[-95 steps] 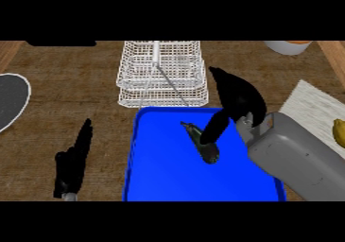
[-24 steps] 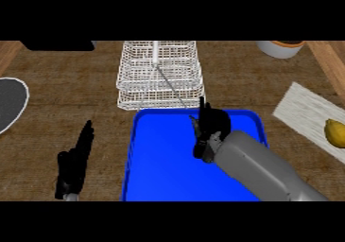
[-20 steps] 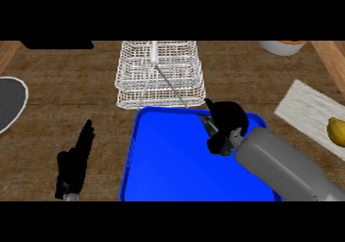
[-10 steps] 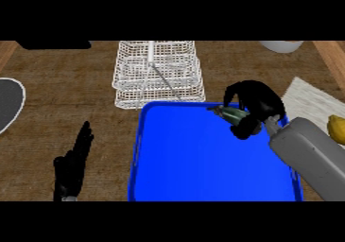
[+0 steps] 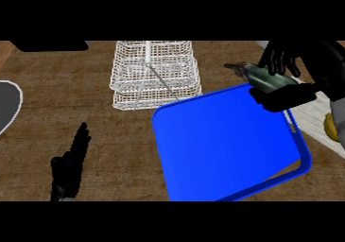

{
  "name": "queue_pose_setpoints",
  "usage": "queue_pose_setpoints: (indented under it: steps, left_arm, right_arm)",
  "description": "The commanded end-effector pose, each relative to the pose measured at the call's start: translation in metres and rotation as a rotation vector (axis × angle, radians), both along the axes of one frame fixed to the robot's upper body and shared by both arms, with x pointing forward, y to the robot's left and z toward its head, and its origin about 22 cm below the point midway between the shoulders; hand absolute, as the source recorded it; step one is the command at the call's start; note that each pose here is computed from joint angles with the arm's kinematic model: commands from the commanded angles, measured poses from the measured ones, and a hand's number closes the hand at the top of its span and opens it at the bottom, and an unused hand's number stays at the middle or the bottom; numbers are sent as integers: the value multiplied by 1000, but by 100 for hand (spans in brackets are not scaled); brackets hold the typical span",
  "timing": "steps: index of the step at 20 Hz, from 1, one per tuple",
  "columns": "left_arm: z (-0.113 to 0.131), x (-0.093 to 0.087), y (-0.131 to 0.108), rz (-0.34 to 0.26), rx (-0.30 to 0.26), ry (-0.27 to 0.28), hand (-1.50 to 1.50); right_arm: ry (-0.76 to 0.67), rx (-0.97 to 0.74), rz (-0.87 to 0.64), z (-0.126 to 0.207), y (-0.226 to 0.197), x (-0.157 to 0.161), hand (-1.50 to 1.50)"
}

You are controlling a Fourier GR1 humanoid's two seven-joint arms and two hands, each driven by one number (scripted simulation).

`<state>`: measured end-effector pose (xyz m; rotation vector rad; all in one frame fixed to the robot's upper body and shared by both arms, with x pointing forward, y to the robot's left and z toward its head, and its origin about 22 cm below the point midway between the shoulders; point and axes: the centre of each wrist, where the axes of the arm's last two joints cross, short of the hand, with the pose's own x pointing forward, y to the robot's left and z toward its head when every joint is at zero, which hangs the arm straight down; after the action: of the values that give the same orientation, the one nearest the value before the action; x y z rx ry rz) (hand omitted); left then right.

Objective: Pick the eggplant from the tray and place it in the tiered basket

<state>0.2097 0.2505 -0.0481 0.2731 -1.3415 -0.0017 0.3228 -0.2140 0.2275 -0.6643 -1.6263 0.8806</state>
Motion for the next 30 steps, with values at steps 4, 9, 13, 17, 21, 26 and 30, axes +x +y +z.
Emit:
queue_pose_setpoints:
  steps: [4, 9, 13, 17, 21, 26, 30]
  left_arm:
    - [-2, -16, 11, -28, -19, 68, 0]
    - [1, 11, -19, -40, -6, 44, 0]
    - [-4, 7, -3, -29, -12, 25, 0]
    - [-8, 1, 5, -27, -4, 50, 0]
    - [-1, 10, -9, -56, -14, 44, 0]
    - [-6, 20, -2, -40, -15, 47, 0]
    - [-6, 6, -2, -51, -1, 33, 0]
  right_arm:
    - [-116, 14, -12, 62, -2, -35, 150]
    - [-133, 15, -61, 109, 28, -22, 150]
    - [-101, 39, -85, 102, 41, 5, 150]
    - [-98, 20, -107, 112, 77, 19, 150]
    - [-63, 22, -72, 110, 85, 47, 150]
    - [-62, -4, -10, 94, 109, 72, 150]
    - [-23, -43, 7, 76, 137, 85, 150]
